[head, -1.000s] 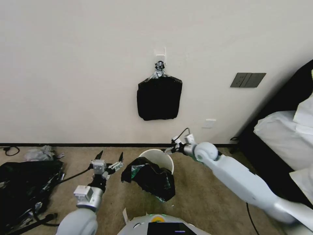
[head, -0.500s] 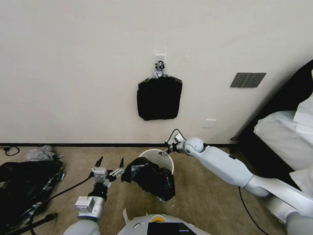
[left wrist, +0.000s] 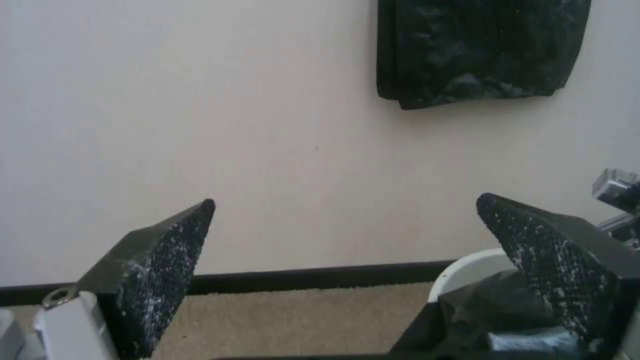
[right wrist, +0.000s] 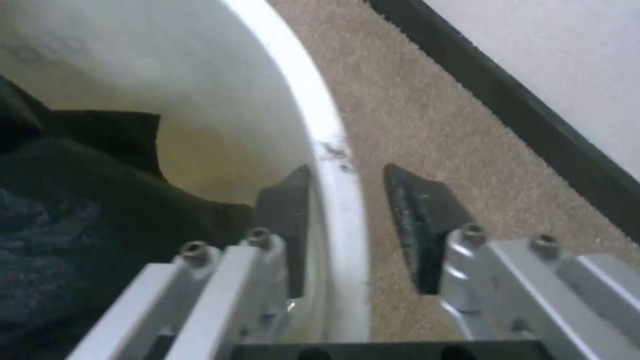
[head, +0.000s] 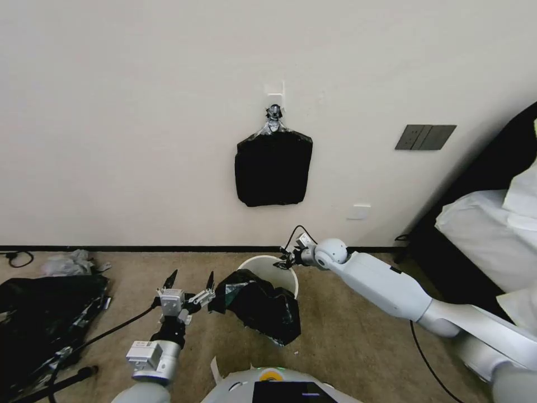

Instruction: Place a trash bag onto the trash bin.

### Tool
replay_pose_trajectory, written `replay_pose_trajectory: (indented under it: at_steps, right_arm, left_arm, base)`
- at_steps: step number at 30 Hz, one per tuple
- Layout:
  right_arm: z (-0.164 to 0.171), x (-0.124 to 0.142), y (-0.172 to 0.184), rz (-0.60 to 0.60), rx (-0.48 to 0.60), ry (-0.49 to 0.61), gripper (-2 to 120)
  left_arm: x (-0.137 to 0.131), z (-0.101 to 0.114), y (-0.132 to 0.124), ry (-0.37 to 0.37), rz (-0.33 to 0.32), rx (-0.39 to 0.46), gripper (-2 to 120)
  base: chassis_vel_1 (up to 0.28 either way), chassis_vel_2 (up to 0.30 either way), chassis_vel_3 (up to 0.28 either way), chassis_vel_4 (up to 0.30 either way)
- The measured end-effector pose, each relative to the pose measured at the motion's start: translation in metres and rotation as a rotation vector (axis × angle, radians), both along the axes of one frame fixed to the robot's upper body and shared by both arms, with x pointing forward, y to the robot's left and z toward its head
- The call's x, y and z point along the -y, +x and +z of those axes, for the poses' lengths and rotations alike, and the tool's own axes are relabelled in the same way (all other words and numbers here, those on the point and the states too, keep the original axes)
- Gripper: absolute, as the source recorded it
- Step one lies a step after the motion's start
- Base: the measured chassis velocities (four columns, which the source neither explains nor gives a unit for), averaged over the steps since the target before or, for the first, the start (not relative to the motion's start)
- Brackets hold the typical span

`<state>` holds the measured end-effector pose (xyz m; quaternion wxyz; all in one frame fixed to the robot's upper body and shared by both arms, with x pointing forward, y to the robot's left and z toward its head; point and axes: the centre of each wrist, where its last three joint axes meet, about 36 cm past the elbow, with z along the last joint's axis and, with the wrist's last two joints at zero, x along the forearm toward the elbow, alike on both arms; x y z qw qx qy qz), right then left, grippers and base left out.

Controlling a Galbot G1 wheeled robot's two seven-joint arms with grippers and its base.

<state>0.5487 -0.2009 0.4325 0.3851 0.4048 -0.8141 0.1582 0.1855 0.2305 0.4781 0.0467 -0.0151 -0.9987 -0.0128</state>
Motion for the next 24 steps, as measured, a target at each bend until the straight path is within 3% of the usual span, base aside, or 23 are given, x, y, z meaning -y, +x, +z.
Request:
replay_pose_trajectory:
  at_steps: [3,6,17,21,24]
  right_arm:
    - [0.0,-0.001,-0.001,0.001,0.0,0.006,12]
    - [0.0,-0.001,-0.002,0.001,0.001,0.007,7]
    - [0.006,0.004,-0.012,-0.047,0.006,0.045,7]
    - [0.012,0.009,-0.021,-0.117,0.015,0.073,7]
    - [0.018,0.019,-0.038,-0.246,0.02,0.113,7]
  left_arm:
    - [0.0,0.002,0.0,-0.014,0.002,-0.005,100]
    - [0.001,0.004,0.001,-0.037,0.008,-0.02,100]
    - [-0.001,0.011,0.003,-0.069,0.022,-0.047,100]
    - [-0.005,0.013,0.007,-0.077,0.038,-0.049,100]
    - [-0.012,0.018,0.014,-0.086,0.056,-0.049,100]
  base:
    - [0.0,0.0,0.0,0.0]
    - [0.0,0.0,0.0,0.0]
    - [0.0,0.0,0.0,0.0]
    - [0.0,0.0,0.0,0.0]
    - [0.0,0.0,0.0,0.0]
